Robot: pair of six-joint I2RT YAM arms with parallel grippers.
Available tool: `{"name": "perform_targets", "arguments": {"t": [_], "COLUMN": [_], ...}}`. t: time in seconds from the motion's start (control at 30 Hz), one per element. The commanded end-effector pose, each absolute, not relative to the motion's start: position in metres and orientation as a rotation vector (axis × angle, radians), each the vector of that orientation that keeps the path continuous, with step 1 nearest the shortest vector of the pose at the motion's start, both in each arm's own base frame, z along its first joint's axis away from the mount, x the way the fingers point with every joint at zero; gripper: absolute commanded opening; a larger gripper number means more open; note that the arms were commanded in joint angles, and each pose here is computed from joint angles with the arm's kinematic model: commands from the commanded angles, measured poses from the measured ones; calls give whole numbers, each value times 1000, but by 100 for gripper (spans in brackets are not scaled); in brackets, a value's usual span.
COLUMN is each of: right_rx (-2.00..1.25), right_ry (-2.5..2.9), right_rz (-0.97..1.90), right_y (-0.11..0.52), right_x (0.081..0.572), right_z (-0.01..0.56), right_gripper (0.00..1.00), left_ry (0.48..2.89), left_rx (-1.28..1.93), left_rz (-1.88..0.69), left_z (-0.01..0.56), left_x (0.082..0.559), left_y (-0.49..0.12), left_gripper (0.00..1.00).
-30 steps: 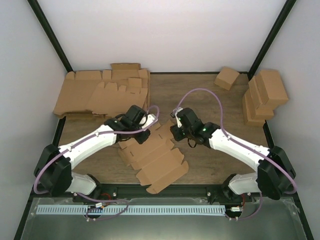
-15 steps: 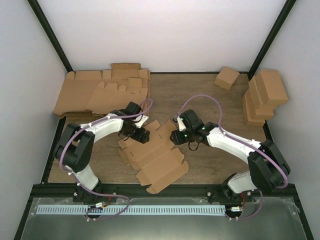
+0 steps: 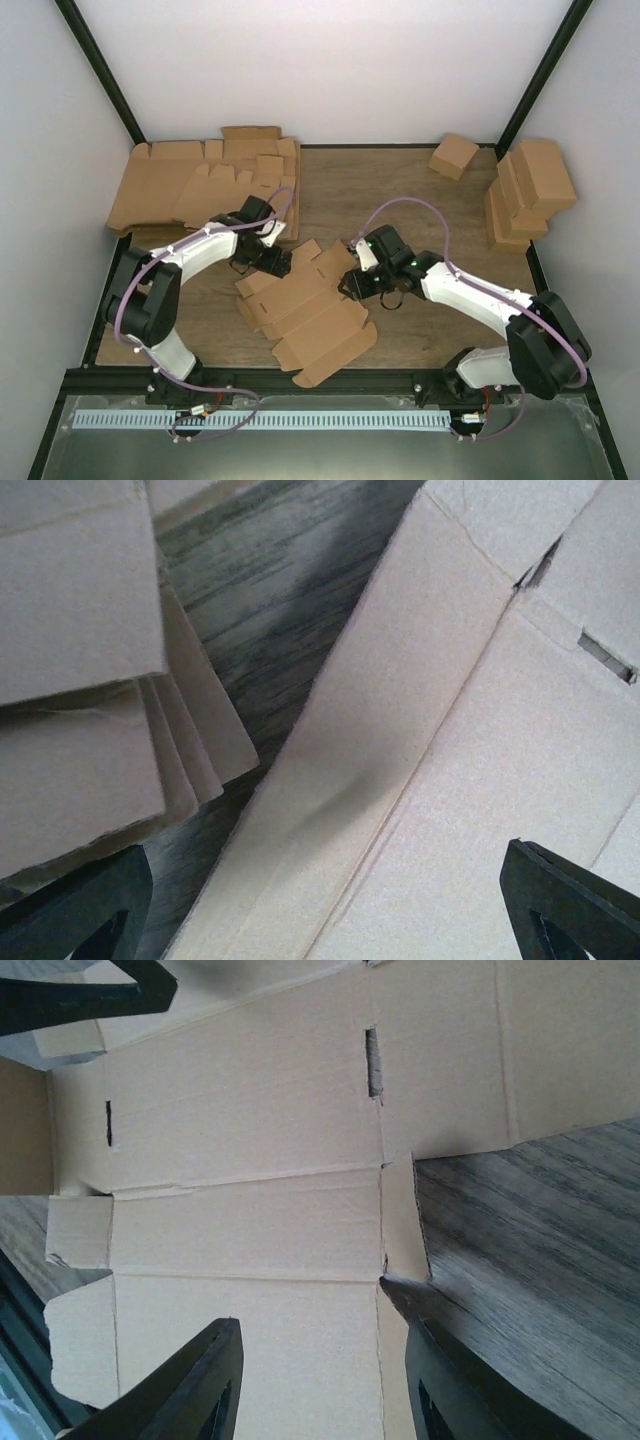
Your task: Fold the paper box
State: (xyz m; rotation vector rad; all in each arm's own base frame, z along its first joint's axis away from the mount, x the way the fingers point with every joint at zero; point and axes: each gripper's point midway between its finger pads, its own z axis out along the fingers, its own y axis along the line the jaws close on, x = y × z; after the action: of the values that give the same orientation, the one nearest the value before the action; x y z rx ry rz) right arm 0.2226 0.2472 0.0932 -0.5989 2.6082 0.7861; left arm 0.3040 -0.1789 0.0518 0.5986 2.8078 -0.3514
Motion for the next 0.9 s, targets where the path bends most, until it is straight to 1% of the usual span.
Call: {"name": "perform_targets", "arguments": {"t": [0.0,0.1,0.3,0.37,0.43,0.5,0.53,0.63,0.67,0.7,0.77,0.8,0.87], "right_rx": [-609,-622,-646,-659,-668,-683,-691,-751,-778,-806,-866,-881,-889], "right_ry": [2587,2586,2571,2561,2553,2548,2544,2520,2512,2509,2511,2516,2527], "right_rz": [833,840,885,902,911,928,938,1027,1067,1109,1191,1223,1274], "right_y": [250,250,253,254,255,256,256,263,267,271,279,282,287], "right_x": [217,215,209,207,204,201,200,188,182,175,159,153,145], "right_z": [107,107,114,118,121,125,126,134,136,137,135,132,125], "right_gripper": [48,48,48,49,49,49,49,49,48,48,42,39,29], "left_ry": [2841,2865,2887,2879,2875,2882,2889,2925,2932,2937,2940,2941,2935], "left_rx": [648,675,648,649,656,661,660,640,638,638,641,641,648], "left_rz": [-448,-511,-506,-531,-565,-581,-577,-524,-516,-522,-541,-548,-571], "left_z": [47,42,36,39,41,39,37,26,25,23,23,23,25], "left_x": [294,286,289,288,287,284,283,283,283,282,282,282,281], "left_y": [-186,-190,-186,-187,-190,-190,-190,-182,-182,-182,-184,-185,-187], "left_gripper": [97,97,97,94,86,84,84,92,92,92,88,85,76]}}
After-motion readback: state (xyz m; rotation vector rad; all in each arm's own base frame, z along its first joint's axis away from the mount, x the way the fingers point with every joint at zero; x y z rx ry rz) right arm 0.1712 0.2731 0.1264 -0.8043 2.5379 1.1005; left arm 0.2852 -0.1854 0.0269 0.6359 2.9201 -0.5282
